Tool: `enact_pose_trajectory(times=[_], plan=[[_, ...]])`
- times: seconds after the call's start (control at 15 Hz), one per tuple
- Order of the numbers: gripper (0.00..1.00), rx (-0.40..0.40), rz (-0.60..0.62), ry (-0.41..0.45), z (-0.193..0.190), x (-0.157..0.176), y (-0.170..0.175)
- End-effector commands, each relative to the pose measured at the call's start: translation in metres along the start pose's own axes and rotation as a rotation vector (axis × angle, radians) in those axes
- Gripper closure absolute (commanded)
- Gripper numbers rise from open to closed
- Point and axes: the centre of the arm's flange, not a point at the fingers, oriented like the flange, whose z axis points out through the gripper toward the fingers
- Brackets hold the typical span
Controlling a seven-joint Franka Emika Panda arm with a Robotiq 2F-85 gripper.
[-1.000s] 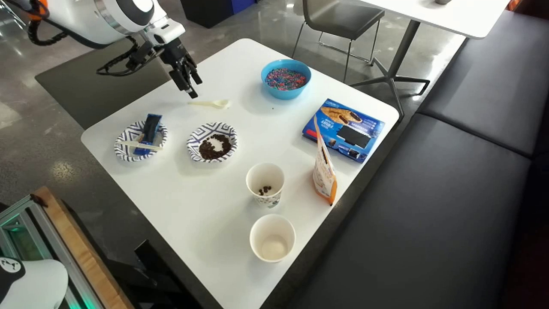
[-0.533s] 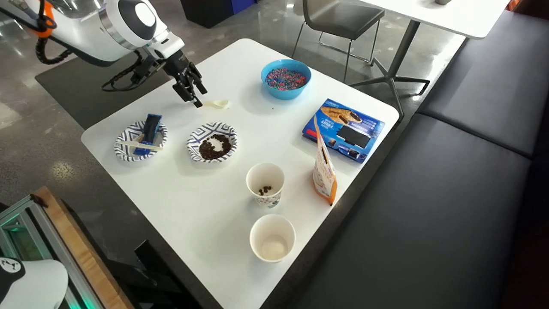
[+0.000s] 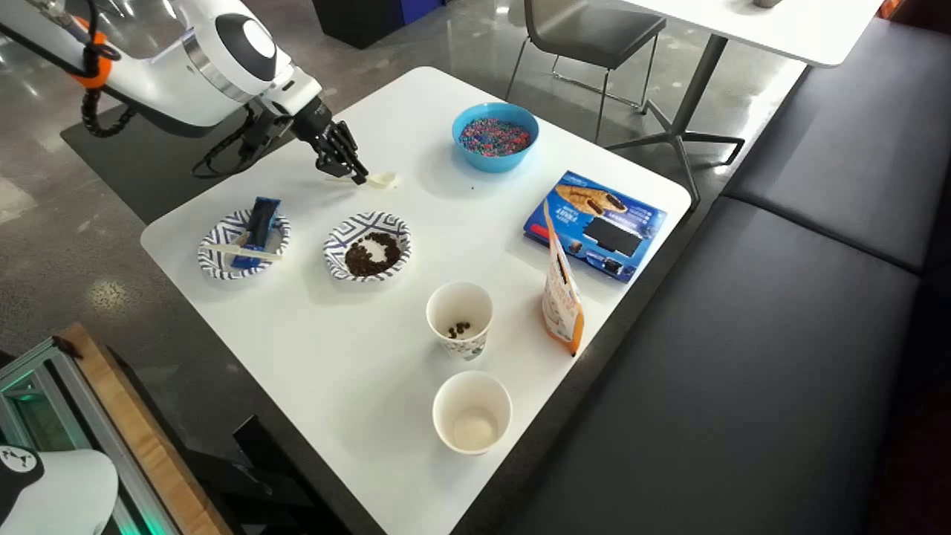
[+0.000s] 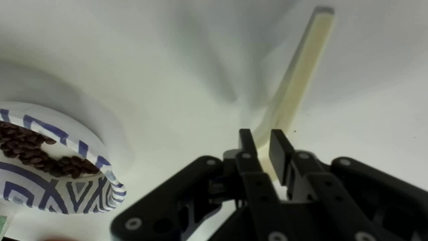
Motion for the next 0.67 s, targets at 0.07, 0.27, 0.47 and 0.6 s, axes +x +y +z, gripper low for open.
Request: enact_pose_trajectory(times=[0.07, 0.27, 0.47, 0.6], plan=[[0.79, 0.034, 0.013, 0.037, 0.0065, -0.0092, 0.0030], [0.73, 0.043, 0.011, 0.052, 0.0047, -0.0098, 0.0025], [0.65, 0.058, 0.008, 0.064, 0.0026, -0.0099, 0.0007], [0.63, 0.068, 0.003, 0.068, 0.0024, -0.0112, -0.0022]])
